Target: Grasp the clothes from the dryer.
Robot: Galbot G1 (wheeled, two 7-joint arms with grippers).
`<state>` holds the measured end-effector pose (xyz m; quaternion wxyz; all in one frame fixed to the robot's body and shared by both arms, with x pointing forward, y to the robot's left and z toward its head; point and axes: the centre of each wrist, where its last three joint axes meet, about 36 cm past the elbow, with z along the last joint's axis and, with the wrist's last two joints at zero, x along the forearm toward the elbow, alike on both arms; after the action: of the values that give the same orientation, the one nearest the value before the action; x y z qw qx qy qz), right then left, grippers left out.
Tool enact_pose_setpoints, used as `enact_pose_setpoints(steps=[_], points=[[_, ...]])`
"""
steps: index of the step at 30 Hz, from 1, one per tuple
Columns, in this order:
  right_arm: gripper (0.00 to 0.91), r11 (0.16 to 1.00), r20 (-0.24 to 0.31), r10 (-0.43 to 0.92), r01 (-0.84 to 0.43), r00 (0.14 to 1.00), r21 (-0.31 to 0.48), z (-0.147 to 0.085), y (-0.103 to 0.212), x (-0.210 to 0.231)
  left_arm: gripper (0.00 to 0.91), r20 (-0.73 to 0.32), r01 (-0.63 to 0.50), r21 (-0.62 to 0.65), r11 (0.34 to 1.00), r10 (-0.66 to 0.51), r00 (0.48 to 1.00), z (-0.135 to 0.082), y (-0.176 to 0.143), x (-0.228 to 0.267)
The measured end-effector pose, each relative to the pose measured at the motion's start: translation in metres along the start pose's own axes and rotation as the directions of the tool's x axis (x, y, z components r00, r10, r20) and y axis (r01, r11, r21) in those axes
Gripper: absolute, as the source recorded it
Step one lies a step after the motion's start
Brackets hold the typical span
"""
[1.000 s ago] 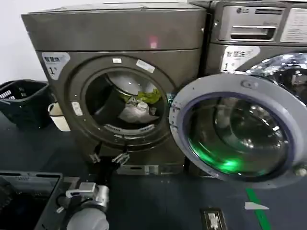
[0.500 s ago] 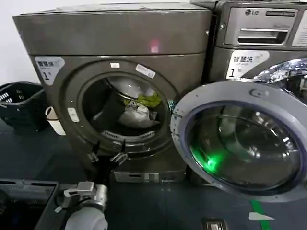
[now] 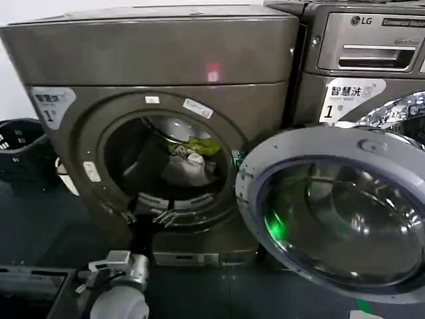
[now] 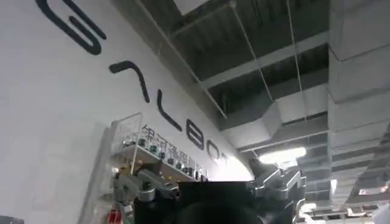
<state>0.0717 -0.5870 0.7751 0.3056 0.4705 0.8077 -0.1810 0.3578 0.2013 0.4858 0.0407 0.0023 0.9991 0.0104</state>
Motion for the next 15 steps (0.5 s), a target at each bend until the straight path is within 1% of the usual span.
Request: enact_pose_setpoints(steps=[15], points=[[0.907,1.000,0.001,-0.006,0.006,1.000,0.002,-0.0010,0.0023,0.0009,0.907,-0.003,-0.006,0.000,1.000,0.006,1.000,0.0008,0.0001,-0.0001]])
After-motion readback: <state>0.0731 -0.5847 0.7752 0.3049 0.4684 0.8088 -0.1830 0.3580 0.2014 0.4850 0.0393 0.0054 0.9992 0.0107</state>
